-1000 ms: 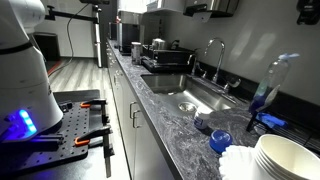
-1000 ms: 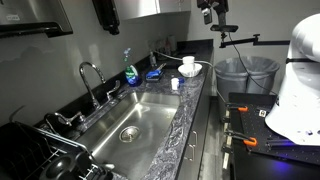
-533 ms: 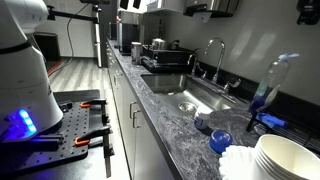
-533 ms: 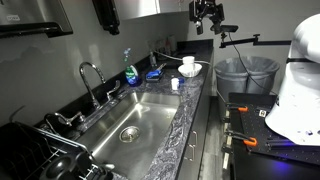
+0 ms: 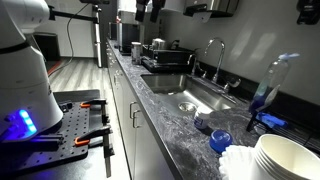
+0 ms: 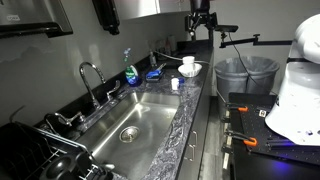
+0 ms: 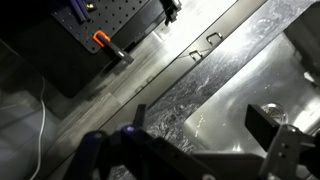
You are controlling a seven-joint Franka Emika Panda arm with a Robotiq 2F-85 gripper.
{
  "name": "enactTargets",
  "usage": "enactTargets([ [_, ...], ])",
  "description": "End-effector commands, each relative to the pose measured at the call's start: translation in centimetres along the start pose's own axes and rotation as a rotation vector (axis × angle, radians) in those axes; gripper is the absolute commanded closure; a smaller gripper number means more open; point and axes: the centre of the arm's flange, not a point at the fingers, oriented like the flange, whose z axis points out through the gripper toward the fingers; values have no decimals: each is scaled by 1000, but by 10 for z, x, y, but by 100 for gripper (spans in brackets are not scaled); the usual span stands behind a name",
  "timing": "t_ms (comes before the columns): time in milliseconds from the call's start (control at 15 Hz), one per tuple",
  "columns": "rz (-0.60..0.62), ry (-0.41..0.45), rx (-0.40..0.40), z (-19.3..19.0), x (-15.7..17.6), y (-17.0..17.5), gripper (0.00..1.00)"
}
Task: Move the dish reck closer to the sink
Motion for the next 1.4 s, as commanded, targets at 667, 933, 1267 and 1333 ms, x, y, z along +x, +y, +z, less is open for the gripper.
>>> enactTargets([
  [667, -22, 53, -67, -9, 22, 10, 0],
  [933, -113, 47, -137, 0, 53, 15, 0],
  [1267, -253, 66, -115, 32, 114, 10, 0],
  [1333, -248, 87, -120, 36, 126, 6, 0],
])
